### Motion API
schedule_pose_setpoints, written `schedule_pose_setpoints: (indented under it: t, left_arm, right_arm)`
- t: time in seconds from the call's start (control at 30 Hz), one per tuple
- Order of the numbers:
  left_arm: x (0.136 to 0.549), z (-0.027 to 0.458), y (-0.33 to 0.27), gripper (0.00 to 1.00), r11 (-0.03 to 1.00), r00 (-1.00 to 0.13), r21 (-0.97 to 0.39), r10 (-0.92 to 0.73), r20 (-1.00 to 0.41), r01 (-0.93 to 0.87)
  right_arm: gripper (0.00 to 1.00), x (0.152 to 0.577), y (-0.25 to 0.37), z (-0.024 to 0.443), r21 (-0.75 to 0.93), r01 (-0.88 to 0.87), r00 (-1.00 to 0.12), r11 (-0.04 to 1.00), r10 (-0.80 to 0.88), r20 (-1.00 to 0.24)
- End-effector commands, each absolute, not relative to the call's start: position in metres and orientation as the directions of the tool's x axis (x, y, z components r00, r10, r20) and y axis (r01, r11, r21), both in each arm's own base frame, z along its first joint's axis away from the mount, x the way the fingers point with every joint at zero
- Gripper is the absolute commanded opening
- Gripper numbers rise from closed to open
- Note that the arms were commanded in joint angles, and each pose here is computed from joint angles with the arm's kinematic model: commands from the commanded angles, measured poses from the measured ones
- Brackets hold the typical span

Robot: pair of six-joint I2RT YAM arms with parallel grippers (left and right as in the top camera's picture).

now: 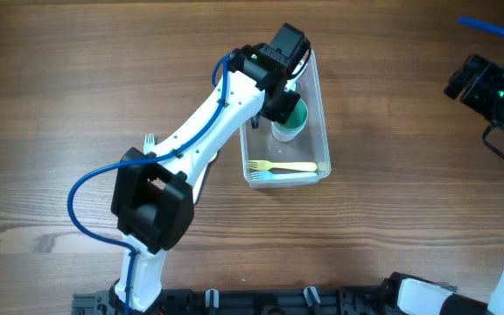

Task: Pack container
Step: 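Carry the green cup to the container and lower it onto cups, then move the left gripper to the white fork and grasp it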

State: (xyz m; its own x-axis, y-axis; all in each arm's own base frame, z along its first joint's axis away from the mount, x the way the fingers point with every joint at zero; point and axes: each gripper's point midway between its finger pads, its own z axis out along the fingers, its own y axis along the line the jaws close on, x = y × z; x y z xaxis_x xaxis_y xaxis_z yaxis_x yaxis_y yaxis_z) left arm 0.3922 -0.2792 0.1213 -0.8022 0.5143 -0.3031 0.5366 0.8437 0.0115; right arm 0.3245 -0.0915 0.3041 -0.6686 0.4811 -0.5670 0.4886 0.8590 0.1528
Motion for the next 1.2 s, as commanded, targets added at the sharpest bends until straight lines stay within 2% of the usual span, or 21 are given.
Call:
schedule_pose_setpoints:
  t: [0.0,0.13,0.17,0.2,0.23,0.27,0.37,0.43,0.53,0.63,0.77,0.9,1.03,1.17]
  left_arm:
    - [0.401,0.115,-0.265,0.30,0.855,-0.814,0.035,0.504,-0.288,0.517]
    - [0.408,0.117,-0.256,0.34,0.870,-0.828,0.032,0.478,-0.292,0.491]
    - [0.408,0.120,-0.256,0.38,0.877,-0.833,0.029,0.466,-0.299,0.480]
    - [0.410,0.129,-0.255,0.47,0.893,-0.845,0.017,0.430,-0.318,0.449]
    - [0.411,0.143,-0.253,0.66,0.910,-0.855,0.002,0.389,-0.343,0.414]
    - [0.413,0.163,-0.250,0.73,0.923,-0.855,-0.014,0.352,-0.380,0.385]
    - [0.412,0.218,-0.243,0.78,0.933,-0.827,-0.043,0.295,-0.478,0.358]
    - [0.407,0.256,-0.229,0.86,0.939,-0.799,-0.061,0.251,-0.547,0.337]
    - [0.393,0.285,-0.189,0.81,0.962,-0.812,-0.074,0.180,-0.555,0.263]
    - [0.370,0.263,-0.124,0.79,0.996,-0.927,-0.080,0.000,-0.374,0.033]
    - [0.350,0.216,-0.082,0.71,0.998,-0.986,-0.024,-0.052,-0.161,-0.049]
    - [0.345,0.167,-0.053,0.77,0.991,-0.989,-0.001,-0.131,-0.069,-0.132]
    - [0.329,0.109,-0.023,0.75,0.985,-0.985,-0.027,-0.170,0.030,-0.171]
    - [0.315,0.051,-0.005,0.75,0.980,-0.980,-0.025,-0.196,0.045,-0.197]
  right_arm:
    - [1.00,0.326,-0.091,0.299,0.164,0.502,-0.665,0.849,0.501,-0.554]
    - [1.00,0.326,-0.091,0.299,0.164,0.502,-0.666,0.849,0.501,-0.553]
    - [1.00,0.326,-0.091,0.299,0.164,0.502,-0.665,0.849,0.501,-0.554]
    - [1.00,0.326,-0.091,0.299,0.165,0.502,-0.665,0.849,0.501,-0.554]
    - [1.00,0.326,-0.091,0.299,0.164,0.502,-0.665,0.849,0.501,-0.554]
    - [1.00,0.326,-0.091,0.299,0.164,0.502,-0.665,0.849,0.501,-0.554]
    - [1.00,0.326,-0.091,0.299,0.165,0.502,-0.665,0.849,0.501,-0.554]
    - [1.00,0.326,-0.091,0.299,0.164,0.502,-0.665,0.849,0.501,-0.554]
    - [1.00,0.326,-0.091,0.299,0.164,0.502,-0.665,0.849,0.501,-0.554]
    - [1.00,0.326,-0.091,0.299,0.164,0.502,-0.665,0.849,0.501,-0.554]
    - [1.00,0.326,-0.091,0.299,0.165,0.502,-0.665,0.849,0.501,-0.554]
    - [1.00,0.326,-0.091,0.299,0.165,0.502,-0.665,0.849,0.501,-0.553]
    - [1.00,0.326,-0.091,0.299,0.164,0.502,-0.665,0.849,0.501,-0.554]
    - [1.00,0.326,-0.091,0.299,0.165,0.502,-0.665,0.849,0.501,-0.554]
